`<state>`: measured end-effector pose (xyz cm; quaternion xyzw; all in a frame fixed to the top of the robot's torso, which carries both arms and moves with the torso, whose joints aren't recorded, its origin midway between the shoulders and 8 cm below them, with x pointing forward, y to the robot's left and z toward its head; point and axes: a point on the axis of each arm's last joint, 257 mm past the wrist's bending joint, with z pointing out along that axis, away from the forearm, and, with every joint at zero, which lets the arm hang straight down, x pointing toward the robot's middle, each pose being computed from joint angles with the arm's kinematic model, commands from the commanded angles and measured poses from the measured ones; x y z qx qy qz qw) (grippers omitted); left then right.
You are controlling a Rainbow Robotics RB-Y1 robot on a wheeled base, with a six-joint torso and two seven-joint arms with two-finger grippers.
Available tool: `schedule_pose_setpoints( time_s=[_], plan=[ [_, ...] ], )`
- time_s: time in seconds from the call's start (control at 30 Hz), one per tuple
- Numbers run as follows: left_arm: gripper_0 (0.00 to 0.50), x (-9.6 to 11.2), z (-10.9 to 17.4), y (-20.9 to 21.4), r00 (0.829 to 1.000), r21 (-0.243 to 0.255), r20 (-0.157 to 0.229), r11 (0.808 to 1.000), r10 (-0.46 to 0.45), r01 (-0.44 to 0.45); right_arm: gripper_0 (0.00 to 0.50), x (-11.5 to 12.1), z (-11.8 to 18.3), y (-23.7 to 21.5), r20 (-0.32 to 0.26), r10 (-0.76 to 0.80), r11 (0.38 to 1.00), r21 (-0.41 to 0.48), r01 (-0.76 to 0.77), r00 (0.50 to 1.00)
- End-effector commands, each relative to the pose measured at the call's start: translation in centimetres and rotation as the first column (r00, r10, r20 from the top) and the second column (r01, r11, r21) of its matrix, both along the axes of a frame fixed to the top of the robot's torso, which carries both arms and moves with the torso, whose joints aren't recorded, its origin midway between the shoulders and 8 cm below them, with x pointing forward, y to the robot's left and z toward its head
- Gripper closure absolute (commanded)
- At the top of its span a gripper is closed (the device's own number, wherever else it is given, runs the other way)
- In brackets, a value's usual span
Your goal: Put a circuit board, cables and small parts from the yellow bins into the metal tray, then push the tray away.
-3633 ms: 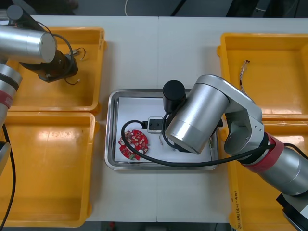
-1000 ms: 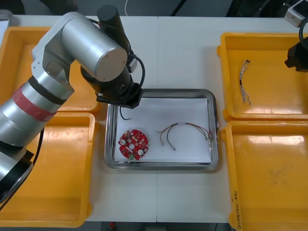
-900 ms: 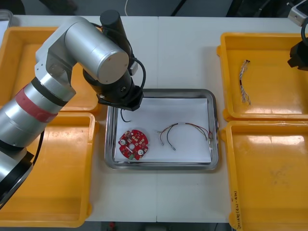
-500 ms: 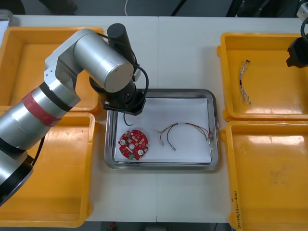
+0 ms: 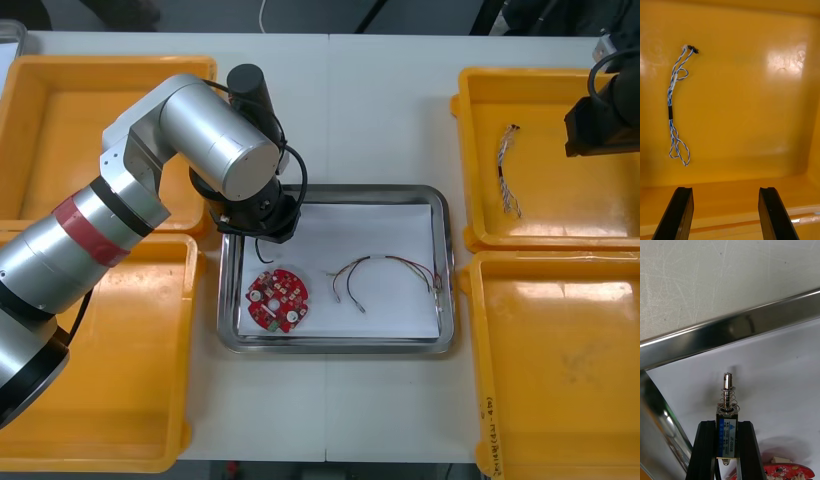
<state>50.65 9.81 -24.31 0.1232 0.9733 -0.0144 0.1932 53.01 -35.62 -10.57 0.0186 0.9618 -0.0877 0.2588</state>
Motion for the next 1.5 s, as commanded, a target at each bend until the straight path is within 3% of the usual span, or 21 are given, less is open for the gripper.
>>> schedule_pose_setpoints(
  time_s=[0.03, 0.13, 0.2, 0.53, 0.77, 0.93, 1.13, 1.23, 1.5],
  plan=[
    [0.371, 0.0, 0.3, -1.4, 0.999, -0.036, 0.010, 0.998, 0.050, -0.050, 0.000, 1.0, 0.6, 2.4, 0.016, -0.031, 0.999, 0.027, 0.031, 0.999],
    [0.093, 0.1, 0.3, -1.3, 0.999, -0.037, 0.014, 0.998, 0.050, -0.050, 0.000, 0.9, -0.3, 2.7, -0.005, -0.048, 0.998, 0.046, 0.048, 0.999],
    [0.000, 0.2, 0.3, -1.2, 0.999, -0.036, 0.017, 0.998, 0.052, -0.051, 0.000, 0.9, -0.9, 2.8, -0.017, -0.059, 0.996, 0.061, 0.060, 0.998],
    [0.000, 0.3, 1.3, -1.3, 0.998, -0.047, 0.035, 0.998, 0.051, -0.049, 0.000, 1.0, -2.2, 4.9, -0.032, -0.084, 0.982, 0.166, 0.088, 0.996],
    [0.000, 0.2, 5.0, -1.1, 0.996, -0.079, 0.063, 0.996, 0.058, -0.053, 0.000, 2.0, -1.8, 5.4, 0.011, -0.082, 0.979, 0.186, 0.078, 0.997],
    [0.000, 1.0, 8.7, -0.7, 0.990, -0.145, 0.109, 0.987, 0.088, -0.072, 0.000, 3.4, -1.5, 5.6, 0.053, -0.079, 0.978, 0.199, 0.067, 0.995],
    [0.000, 1.9, 12.1, 0.6, 0.978, -0.197, 0.160, 0.975, 0.131, -0.099, 0.000, 4.8, -1.6, 5.5, 0.068, -0.088, 0.976, 0.207, 0.072, 0.994],
    [0.000, 2.8, 14.3, 3.1, 0.965, -0.218, 0.192, 0.966, 0.181, -0.138, 0.000, 5.8, -1.7, 5.5, 0.075, -0.099, 0.974, 0.213, 0.081, 0.992],
    [0.000, 4.7, 17.2, 8.5, 0.929, -0.223, 0.257, 0.952, 0.267, -0.212, 0.000, 7.4, -1.8, 5.8, 0.083, -0.112, 0.967, 0.237, 0.089, 0.990]
  ],
)
